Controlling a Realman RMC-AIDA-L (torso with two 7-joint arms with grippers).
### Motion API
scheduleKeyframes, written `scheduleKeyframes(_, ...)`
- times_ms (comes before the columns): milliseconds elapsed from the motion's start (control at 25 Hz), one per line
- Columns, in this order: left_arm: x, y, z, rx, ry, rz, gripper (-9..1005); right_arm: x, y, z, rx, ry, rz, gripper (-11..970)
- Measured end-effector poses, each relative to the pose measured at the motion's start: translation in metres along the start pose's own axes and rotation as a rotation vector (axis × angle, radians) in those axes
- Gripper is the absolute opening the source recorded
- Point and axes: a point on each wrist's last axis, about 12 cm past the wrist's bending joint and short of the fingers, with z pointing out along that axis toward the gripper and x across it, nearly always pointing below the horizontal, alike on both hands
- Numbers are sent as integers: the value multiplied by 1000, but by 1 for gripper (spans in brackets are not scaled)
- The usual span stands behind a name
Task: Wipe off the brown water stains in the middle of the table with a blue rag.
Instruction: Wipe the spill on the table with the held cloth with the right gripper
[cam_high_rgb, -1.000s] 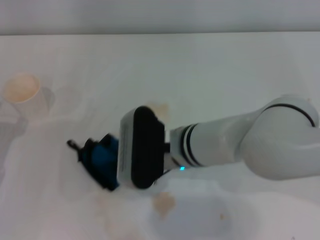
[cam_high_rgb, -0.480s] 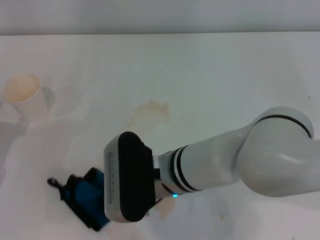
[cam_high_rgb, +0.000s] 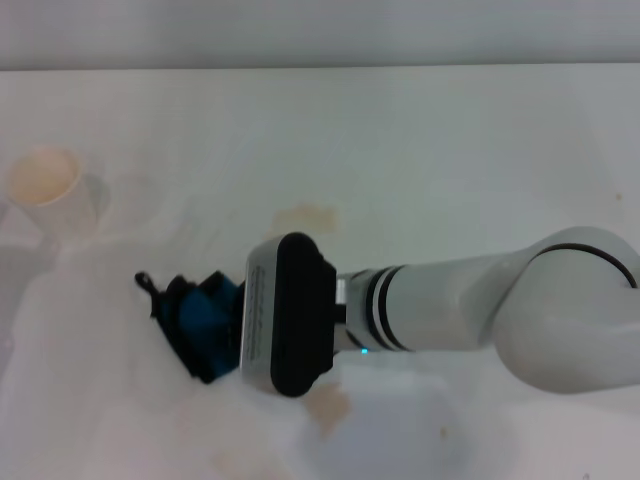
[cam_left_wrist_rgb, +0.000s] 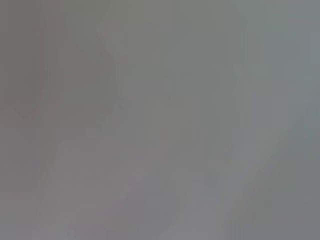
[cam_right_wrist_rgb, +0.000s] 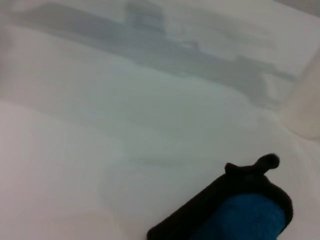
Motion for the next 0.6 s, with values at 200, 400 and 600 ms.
scheduleKeyframes(200, 0, 0, -1, 2, -4, -1, 887, 11, -15, 0, 72, 9, -10, 72)
scheduleKeyframes(400, 0, -1, 1, 8, -5, -1, 887, 24, -30, -1, 144, 25, -27, 72)
scheduleKeyframes(600, 0, -2, 2, 9, -5, -2, 887, 33, -41, -2, 189, 41, -37, 72)
